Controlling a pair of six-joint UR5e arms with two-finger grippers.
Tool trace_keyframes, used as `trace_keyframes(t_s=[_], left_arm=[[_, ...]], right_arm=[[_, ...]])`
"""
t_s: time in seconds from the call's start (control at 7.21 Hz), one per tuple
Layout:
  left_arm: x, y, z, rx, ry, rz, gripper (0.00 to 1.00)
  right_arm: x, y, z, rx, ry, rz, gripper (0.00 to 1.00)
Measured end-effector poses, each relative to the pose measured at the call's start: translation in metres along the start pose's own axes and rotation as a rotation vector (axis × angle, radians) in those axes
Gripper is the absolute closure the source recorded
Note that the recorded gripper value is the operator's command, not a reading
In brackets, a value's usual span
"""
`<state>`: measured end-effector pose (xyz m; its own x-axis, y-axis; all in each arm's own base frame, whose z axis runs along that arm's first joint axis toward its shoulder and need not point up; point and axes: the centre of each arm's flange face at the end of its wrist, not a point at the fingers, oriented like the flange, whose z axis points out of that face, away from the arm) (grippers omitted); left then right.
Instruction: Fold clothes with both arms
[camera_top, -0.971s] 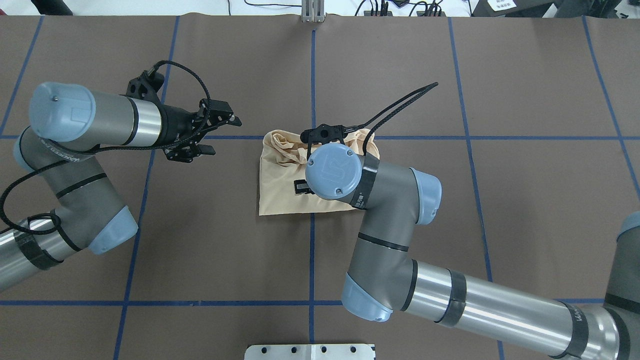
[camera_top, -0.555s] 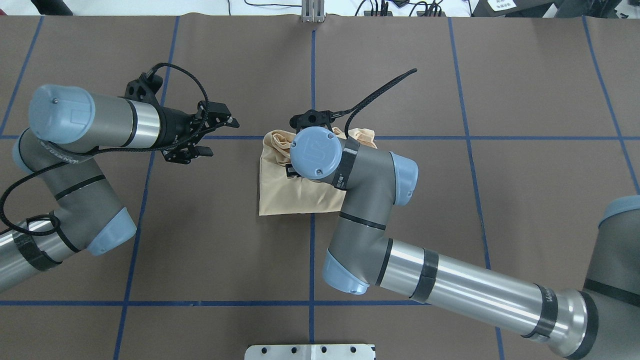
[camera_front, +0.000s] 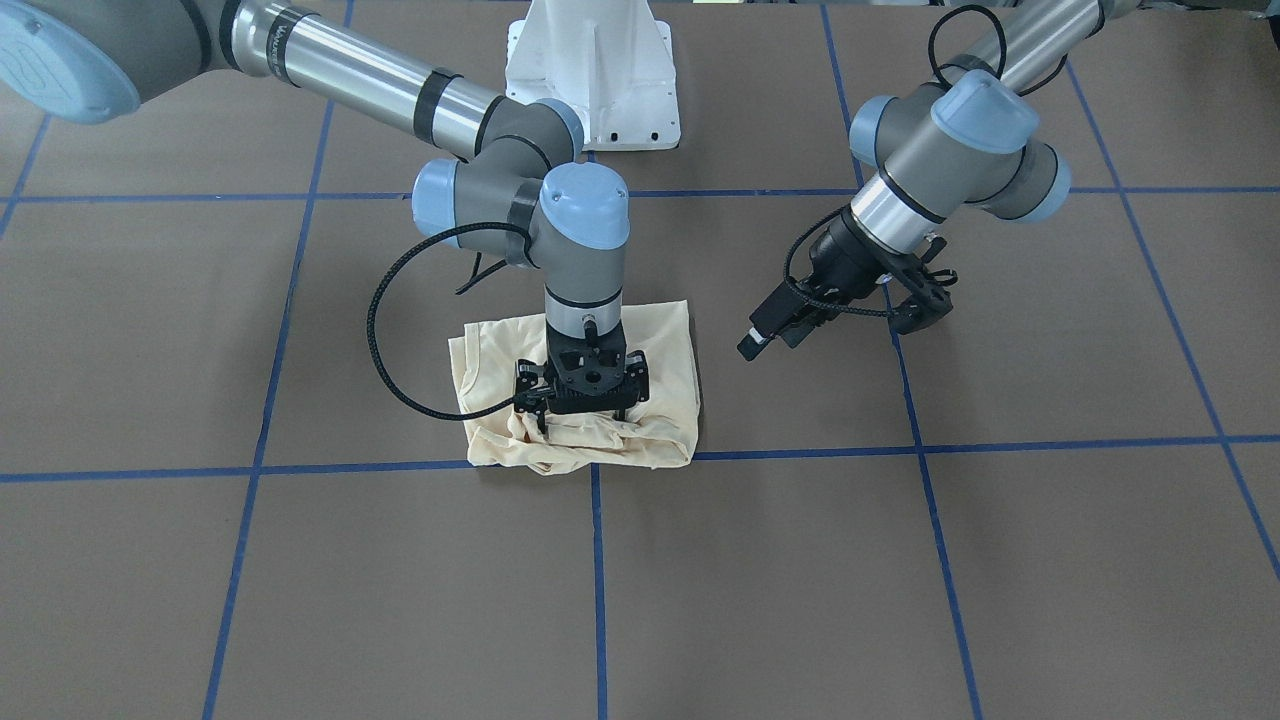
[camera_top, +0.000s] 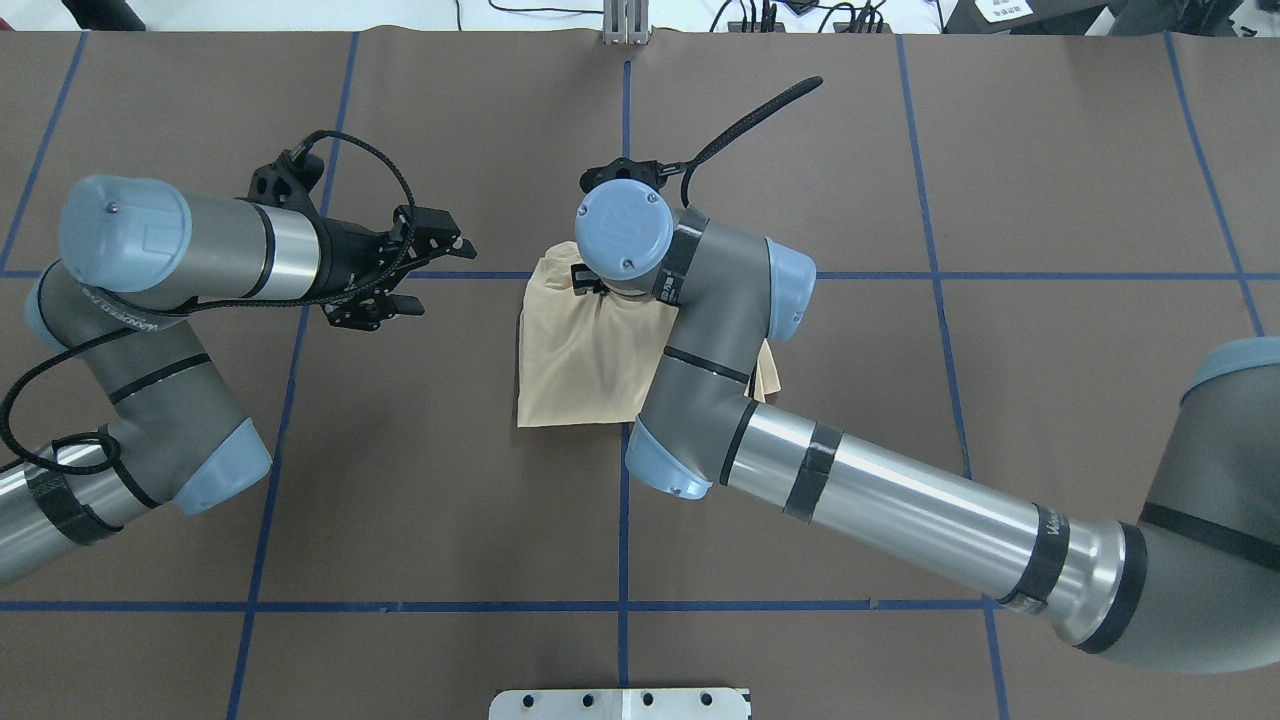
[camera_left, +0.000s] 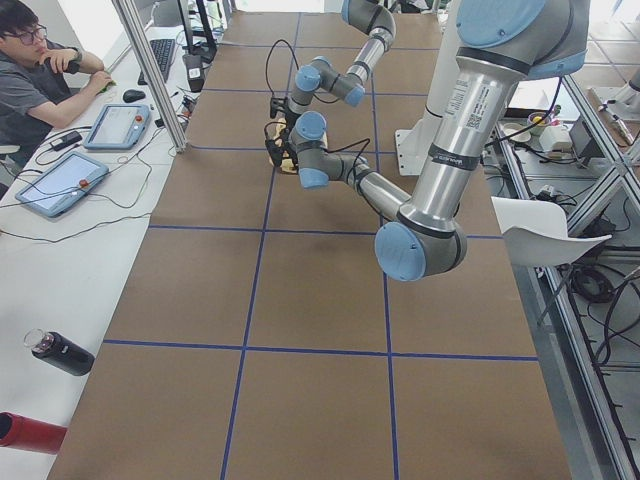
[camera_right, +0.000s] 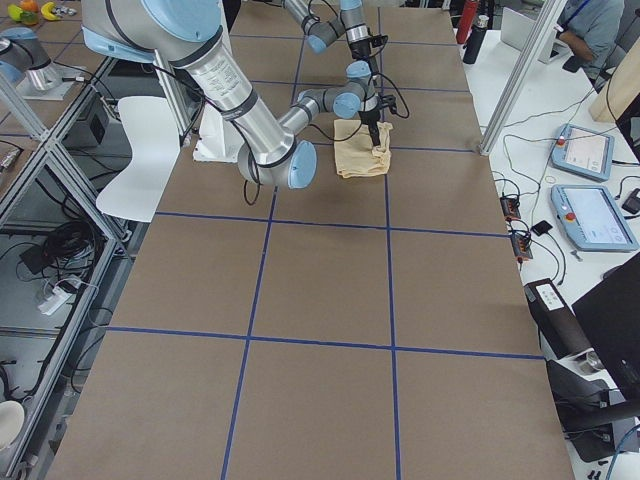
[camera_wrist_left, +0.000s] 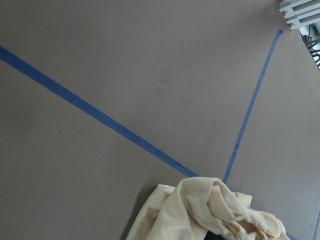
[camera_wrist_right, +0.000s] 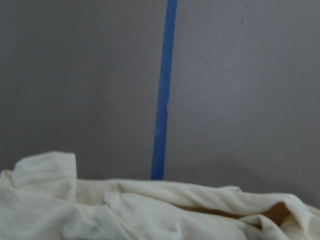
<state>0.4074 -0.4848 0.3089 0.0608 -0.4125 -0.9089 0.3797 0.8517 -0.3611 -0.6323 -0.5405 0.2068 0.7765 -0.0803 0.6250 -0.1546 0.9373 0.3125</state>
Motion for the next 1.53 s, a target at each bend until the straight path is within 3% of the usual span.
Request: trace_keyframes(t_s=[0.42,0.69,0.97,1.25,1.53], left_arm=[[0.002,0.0,-0.001,0.0,0.003,0.002,0.0],[0.004,-0.003,-0.008,0.004,0.009,0.059,0.0],[-0.016,-0.021,-0.035,0.039,-0.002,0.172,0.0],[-0.052,-0.051,-0.077,0.091,-0.055,0.338,0.0],[-0.084,-0.105,-0.12,0.162,-0.163,0.536,0.0]], right_arm=[[0.028,-0.049,0.003,0.006,0.017,-0.009,0.0],[0.047,-0.077,-0.009,-0.018,-0.01,0.005,0.0],[0.081,-0.11,-0.028,-0.078,-0.032,0.046,0.0],[0.147,-0.136,-0.056,-0.158,-0.022,0.079,0.0],[0.257,-0.119,-0.075,-0.156,-0.013,0.012,0.0]])
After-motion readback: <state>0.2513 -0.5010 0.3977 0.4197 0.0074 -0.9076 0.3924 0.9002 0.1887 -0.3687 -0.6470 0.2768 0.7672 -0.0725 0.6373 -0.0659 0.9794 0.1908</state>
